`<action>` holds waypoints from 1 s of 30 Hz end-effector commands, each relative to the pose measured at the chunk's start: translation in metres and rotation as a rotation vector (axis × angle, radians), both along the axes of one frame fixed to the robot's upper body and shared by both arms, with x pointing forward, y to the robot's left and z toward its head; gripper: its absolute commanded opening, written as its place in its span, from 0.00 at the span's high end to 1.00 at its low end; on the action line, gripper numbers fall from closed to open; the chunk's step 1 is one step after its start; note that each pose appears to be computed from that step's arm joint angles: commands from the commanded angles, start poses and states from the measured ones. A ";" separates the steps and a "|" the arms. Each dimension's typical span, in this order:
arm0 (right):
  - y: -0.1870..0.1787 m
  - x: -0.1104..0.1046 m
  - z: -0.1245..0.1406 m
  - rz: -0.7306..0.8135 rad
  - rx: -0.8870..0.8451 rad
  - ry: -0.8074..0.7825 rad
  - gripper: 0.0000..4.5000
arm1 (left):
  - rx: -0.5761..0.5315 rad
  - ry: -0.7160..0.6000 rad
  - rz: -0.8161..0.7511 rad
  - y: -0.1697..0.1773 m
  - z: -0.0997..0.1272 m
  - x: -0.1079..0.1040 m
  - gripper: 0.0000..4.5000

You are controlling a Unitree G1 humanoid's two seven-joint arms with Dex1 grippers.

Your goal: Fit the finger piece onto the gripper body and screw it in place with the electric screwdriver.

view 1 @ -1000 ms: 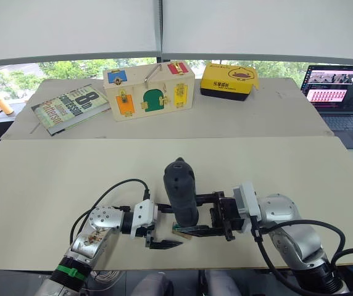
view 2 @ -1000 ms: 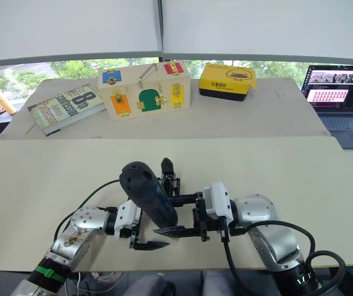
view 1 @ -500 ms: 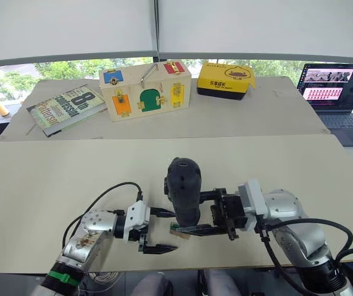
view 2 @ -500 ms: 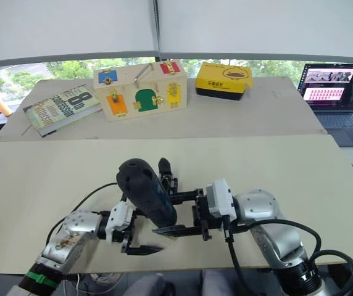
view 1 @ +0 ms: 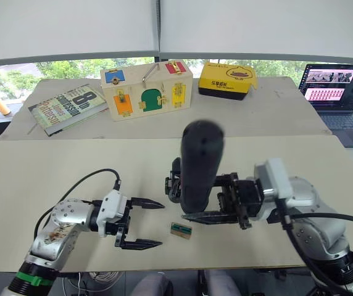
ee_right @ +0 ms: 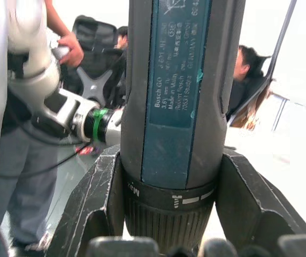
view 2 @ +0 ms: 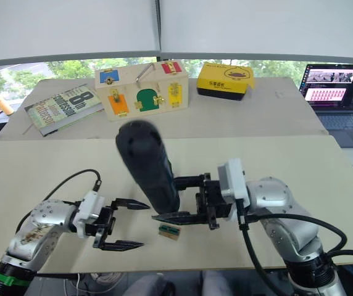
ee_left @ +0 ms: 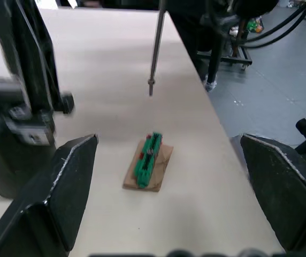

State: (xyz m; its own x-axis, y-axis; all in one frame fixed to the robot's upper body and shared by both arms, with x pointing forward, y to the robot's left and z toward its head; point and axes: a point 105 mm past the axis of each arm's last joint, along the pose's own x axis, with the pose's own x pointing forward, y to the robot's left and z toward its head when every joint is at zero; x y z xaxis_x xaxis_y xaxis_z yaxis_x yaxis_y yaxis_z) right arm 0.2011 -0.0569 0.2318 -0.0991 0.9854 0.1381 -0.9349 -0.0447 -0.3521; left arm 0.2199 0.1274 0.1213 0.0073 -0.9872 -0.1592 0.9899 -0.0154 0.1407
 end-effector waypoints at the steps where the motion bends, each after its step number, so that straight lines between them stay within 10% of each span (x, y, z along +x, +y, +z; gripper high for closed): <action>1: -0.008 -0.004 0.025 -0.013 0.054 -0.043 0.57 | -0.049 -0.005 0.018 0.007 0.024 -0.002 0.00; 30: -0.002 0.071 0.074 -0.158 0.222 0.019 0.57 | -0.111 -0.052 0.316 0.033 0.019 0.059 0.00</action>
State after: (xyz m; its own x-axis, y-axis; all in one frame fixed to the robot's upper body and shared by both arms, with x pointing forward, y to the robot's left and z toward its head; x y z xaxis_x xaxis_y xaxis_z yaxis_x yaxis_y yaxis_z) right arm 0.2829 -0.0606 0.2827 0.1141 0.9464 0.3021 -0.9569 0.1864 -0.2226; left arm 0.2778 0.1612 0.1351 0.3283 -0.9432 -0.0512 0.9380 0.3191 0.1355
